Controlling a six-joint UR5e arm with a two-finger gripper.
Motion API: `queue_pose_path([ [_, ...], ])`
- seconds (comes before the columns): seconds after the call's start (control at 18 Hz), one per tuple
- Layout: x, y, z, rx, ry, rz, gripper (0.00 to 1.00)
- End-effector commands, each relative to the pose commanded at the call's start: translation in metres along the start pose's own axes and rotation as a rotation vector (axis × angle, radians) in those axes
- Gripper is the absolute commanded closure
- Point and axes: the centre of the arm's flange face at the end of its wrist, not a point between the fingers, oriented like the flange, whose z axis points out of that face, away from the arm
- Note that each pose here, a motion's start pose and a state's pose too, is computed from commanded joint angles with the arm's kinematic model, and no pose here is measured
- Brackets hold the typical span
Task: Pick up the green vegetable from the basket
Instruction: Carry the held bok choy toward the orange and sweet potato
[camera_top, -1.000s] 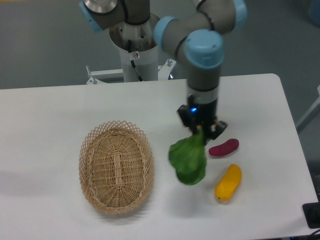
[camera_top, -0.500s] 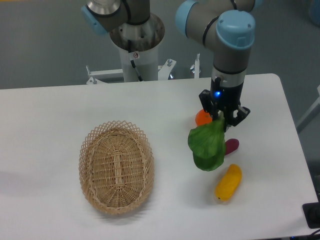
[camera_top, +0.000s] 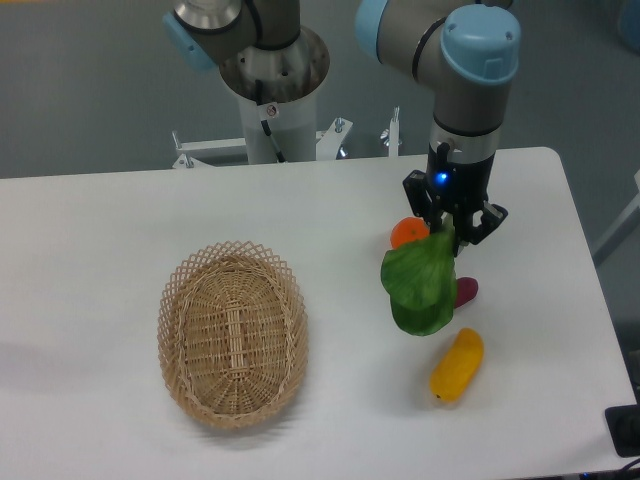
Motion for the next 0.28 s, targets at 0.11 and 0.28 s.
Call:
queue_pose_path([
  [0.11,0.0007,-0.0017,0.0000,0.001,-0.001,0.003,0.59],
  [0.28,0.0007,-0.0018,0.0000,0.002,-0.001,0.003,0.59],
])
